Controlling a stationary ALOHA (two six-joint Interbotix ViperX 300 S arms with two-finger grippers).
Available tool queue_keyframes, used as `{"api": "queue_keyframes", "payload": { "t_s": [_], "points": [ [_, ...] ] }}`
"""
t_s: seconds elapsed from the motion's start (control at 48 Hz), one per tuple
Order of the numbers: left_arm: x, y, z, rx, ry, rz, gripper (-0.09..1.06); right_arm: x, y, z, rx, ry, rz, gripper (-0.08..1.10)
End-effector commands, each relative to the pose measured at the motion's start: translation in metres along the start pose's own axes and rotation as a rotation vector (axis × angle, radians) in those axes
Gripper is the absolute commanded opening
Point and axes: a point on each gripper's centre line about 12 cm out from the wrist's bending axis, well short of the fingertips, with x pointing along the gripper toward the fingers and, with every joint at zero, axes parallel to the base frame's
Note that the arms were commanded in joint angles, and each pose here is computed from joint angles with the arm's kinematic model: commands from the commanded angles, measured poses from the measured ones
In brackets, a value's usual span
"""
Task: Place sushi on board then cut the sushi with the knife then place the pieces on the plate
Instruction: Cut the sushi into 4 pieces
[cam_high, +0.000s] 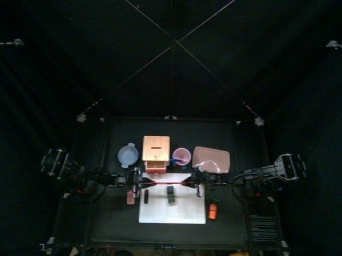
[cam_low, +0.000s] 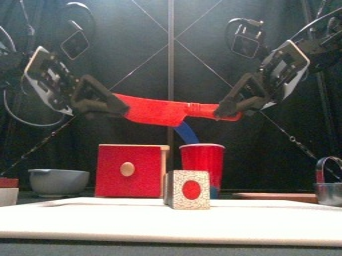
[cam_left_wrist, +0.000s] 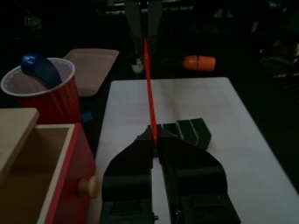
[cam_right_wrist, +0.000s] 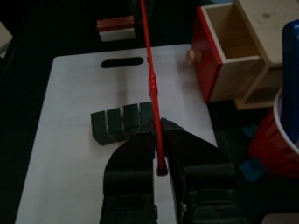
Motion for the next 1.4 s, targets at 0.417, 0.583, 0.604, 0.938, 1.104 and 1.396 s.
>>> {"api": "queue_keyframes", "payload": {
  "t_s": [0.417, 0.583, 0.604, 0.938, 1.104, 1.396],
  "points": [
    [0.037, -0.024, -0.019, -0.047, 0.036, 0.046, 0.39, 0.0, -0.001, -0.019, 0.006, 0.055, -0.004, 0.35],
    [0.043, -0.024, -0.019, -0.053, 0.037, 0.05, 0.39, -0.002, 0.0, -0.025, 0.006, 0.071, 0.0, 0.35],
    [0.043, -0.024, -0.018, -0.053, 0.039, 0.049, 0.39, -0.002, 0.001, -0.025, 0.007, 0.071, 0.003, 0.35],
    [0.048, -0.021, -0.019, -0.056, 0.076, 0.044, 0.39, -0.003, 0.009, -0.031, 0.014, 0.086, 0.019, 0.35],
    [0.051, -0.015, -0.021, -0.062, 0.1, 0.055, 0.39, -0.002, 0.008, -0.034, 0.016, 0.096, 0.017, 0.35],
    [0.05, -0.009, -0.023, -0.057, 0.109, 0.063, 0.39, 0.002, 0.009, -0.036, 0.019, 0.11, 0.016, 0.35]
  ]
}}
